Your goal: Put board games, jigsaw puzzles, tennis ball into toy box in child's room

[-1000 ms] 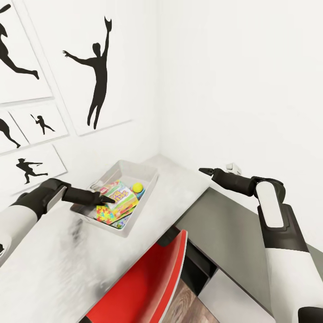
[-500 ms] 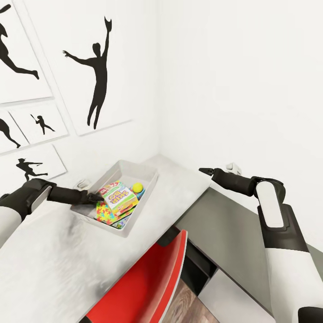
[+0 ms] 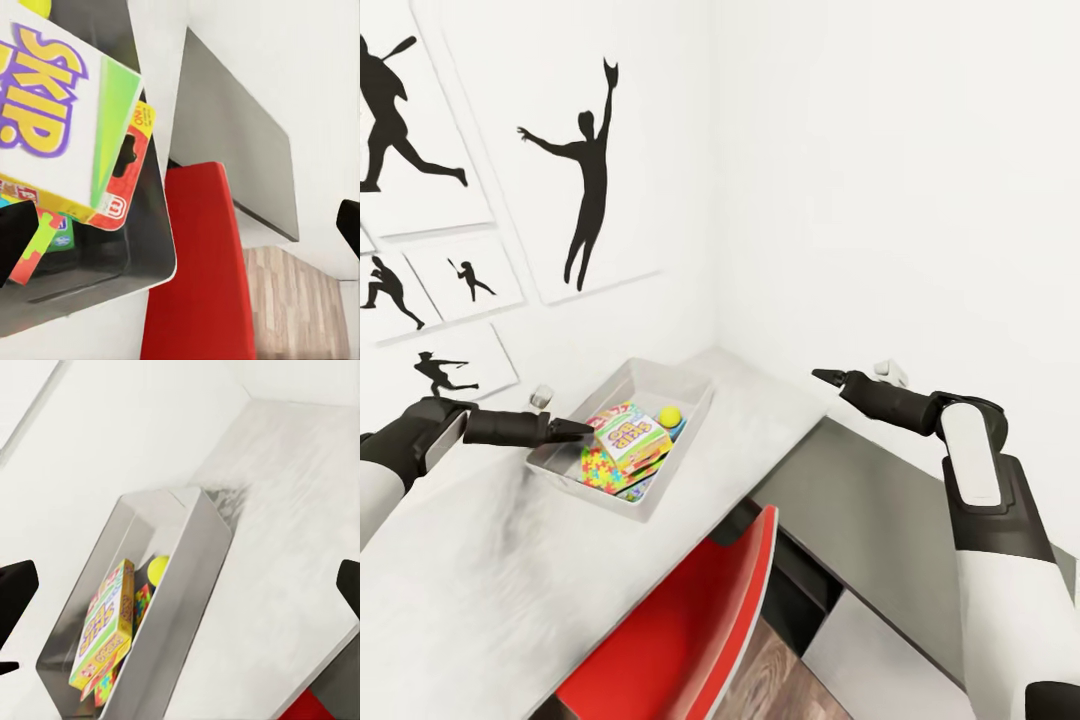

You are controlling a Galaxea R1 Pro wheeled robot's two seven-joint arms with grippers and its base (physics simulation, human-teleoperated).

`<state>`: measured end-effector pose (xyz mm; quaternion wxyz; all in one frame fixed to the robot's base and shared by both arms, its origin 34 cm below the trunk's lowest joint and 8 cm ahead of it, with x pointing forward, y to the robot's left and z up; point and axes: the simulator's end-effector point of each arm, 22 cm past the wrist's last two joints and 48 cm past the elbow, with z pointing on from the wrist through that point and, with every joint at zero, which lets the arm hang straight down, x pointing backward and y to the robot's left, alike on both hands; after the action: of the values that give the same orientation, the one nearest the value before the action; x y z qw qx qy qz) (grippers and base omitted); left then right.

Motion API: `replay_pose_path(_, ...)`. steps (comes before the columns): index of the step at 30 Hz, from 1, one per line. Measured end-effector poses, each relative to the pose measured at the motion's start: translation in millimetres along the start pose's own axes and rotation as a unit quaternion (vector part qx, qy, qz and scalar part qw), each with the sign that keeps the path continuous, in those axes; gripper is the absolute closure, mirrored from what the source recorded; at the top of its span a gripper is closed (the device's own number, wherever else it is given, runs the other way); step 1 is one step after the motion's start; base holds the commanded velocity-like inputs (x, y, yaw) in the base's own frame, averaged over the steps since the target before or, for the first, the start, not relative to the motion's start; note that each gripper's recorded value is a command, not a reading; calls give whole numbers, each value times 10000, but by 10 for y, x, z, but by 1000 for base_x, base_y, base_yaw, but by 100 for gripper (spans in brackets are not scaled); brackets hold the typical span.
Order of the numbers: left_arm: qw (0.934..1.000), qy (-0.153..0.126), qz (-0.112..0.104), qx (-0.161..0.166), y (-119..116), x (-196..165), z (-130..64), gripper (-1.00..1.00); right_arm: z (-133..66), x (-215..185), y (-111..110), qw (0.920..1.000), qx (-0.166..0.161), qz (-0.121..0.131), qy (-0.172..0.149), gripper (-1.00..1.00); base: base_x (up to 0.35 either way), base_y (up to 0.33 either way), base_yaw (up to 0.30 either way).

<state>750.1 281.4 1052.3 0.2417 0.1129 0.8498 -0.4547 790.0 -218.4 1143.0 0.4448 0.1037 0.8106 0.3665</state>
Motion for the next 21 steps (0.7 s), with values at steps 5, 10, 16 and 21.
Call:
replay_pose_path(5,9998,-35,83,150,-99,-20,-22,-100,-27,-26,24,10000,-10,-5,-27,-100,-33,182,-147)
replay_pose_path(10,9997,-59,118,201,-155,-39,-41,-100,-53,-52,52,10000,-19,-18,-55,-100,-4,116,-192)
replay_pose_path(16,9997,-65,128,204,-166,-40,-53,-100,-61,-63,67,10000,-25,-24,-66,-100,0,13,-52)
replay_pose_path(21,9997,-64,136,208,-169,-44,-49,-100,-55,-58,62,10000,-21,-20,-59,-100,-86,1,-3)
